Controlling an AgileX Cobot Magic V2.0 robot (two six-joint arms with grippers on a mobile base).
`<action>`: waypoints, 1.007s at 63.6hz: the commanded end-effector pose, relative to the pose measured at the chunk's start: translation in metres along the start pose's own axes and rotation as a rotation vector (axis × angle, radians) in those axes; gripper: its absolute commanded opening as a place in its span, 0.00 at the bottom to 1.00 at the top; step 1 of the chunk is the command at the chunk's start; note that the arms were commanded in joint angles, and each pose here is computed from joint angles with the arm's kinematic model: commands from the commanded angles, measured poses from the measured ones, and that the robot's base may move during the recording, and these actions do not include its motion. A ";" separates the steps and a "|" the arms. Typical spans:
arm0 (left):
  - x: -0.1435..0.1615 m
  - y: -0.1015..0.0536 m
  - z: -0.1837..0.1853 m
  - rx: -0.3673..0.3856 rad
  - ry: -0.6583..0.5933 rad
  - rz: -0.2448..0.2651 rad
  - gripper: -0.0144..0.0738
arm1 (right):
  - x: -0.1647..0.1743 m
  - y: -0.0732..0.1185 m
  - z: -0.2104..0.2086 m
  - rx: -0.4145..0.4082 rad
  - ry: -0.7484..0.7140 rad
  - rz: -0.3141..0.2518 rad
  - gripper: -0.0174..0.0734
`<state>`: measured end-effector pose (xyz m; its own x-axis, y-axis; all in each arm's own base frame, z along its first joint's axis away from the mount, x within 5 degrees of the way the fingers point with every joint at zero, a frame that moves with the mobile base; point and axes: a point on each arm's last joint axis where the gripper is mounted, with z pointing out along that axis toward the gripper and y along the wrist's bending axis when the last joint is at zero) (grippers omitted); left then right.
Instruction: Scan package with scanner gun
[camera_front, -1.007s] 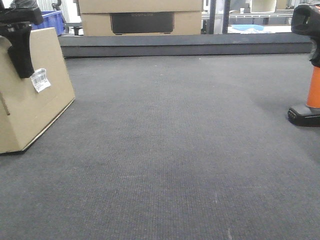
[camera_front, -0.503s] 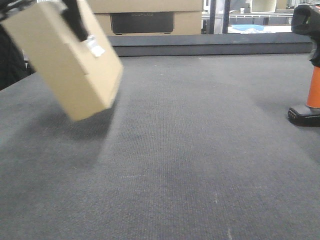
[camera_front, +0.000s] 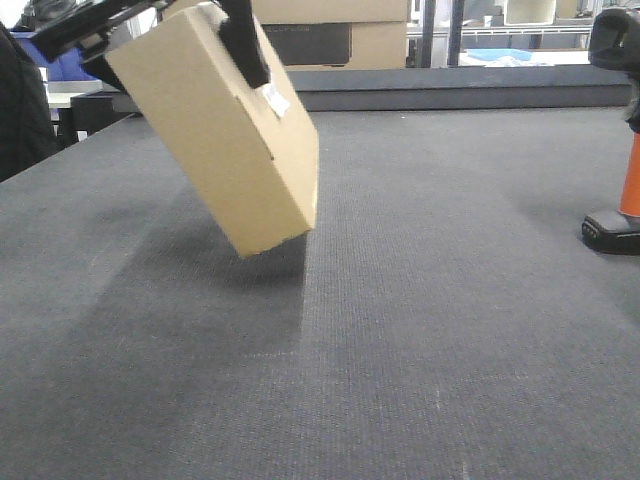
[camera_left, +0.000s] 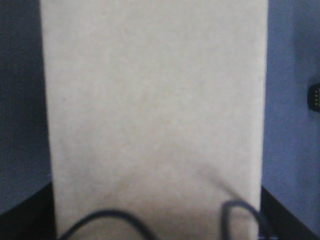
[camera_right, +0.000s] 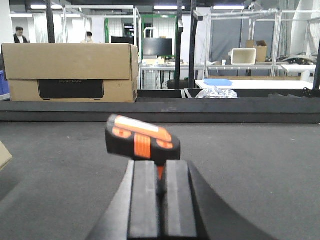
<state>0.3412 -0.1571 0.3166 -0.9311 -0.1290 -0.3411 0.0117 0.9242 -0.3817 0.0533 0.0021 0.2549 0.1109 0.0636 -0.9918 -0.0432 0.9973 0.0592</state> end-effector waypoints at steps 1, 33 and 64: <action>-0.001 -0.006 -0.002 0.029 -0.032 -0.010 0.04 | -0.007 0.000 0.010 0.003 0.078 -0.013 0.01; 0.001 -0.005 0.012 0.066 -0.030 -0.053 0.04 | 0.019 -0.002 0.069 0.028 0.283 -0.002 0.01; -0.001 -0.006 0.013 0.085 -0.057 -0.063 0.04 | 0.048 -0.006 0.109 0.053 0.332 0.017 0.21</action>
<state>0.3480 -0.1641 0.3028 -0.9196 -0.1953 -0.3409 -0.0220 0.8919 -0.4518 0.1597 0.0031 0.2219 -0.2280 0.0632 -0.9716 0.0055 0.9980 0.0636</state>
